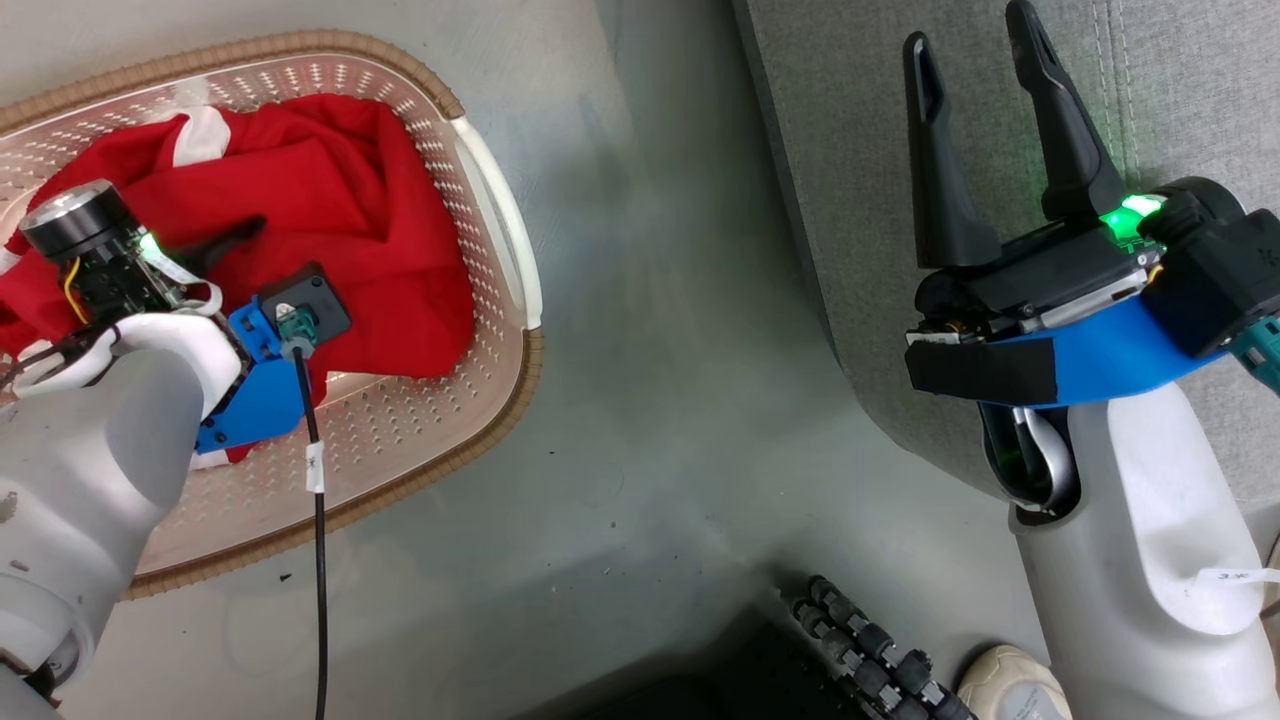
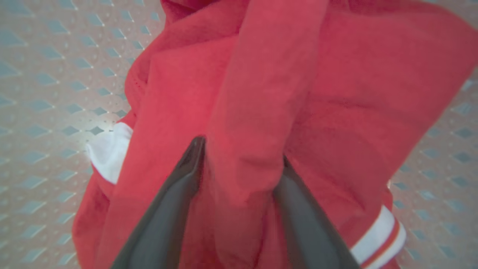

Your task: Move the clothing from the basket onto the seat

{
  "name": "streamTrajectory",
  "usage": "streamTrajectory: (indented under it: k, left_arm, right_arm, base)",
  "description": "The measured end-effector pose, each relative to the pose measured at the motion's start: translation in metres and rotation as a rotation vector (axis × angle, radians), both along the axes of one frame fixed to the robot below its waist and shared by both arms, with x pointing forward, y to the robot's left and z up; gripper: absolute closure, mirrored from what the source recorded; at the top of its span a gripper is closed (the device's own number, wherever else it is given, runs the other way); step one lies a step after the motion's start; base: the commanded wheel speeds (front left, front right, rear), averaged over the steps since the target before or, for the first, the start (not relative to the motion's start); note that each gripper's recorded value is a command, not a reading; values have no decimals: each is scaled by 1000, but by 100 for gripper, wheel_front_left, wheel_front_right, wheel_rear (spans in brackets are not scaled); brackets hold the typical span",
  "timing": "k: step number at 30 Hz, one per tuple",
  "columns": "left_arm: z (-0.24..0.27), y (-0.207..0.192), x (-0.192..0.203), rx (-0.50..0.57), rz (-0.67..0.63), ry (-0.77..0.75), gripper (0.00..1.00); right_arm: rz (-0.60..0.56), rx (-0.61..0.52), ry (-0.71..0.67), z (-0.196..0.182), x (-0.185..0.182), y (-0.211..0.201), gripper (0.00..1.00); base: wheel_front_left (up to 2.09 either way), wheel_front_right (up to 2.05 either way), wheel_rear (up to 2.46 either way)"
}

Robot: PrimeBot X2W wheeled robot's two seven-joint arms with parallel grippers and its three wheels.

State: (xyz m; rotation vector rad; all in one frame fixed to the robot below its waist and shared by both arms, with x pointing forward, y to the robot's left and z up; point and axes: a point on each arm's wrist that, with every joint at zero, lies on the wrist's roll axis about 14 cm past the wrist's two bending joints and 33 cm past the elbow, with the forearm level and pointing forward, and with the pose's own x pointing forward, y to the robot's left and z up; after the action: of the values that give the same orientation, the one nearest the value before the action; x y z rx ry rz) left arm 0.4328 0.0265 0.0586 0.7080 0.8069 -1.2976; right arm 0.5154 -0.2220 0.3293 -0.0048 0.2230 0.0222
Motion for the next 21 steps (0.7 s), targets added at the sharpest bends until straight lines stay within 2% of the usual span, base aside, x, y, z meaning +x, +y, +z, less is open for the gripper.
streamTrajectory:
  k: [1,10,21]
  left_arm:
    - [0,0,-1,1,-4,-1,100]
    - [8,-4,1,-12,6,-7,100]
    - [53,-33,18,-149,120,-24,100]
  right_arm:
    - [0,1,0,0,0,0,0]
    - [3,4,-6,2,1,2,0]
    - [20,-1,-45,18,7,10,0]
  base:
    - [0,0,0]
    - [0,0,0]
    - [0,0,0]
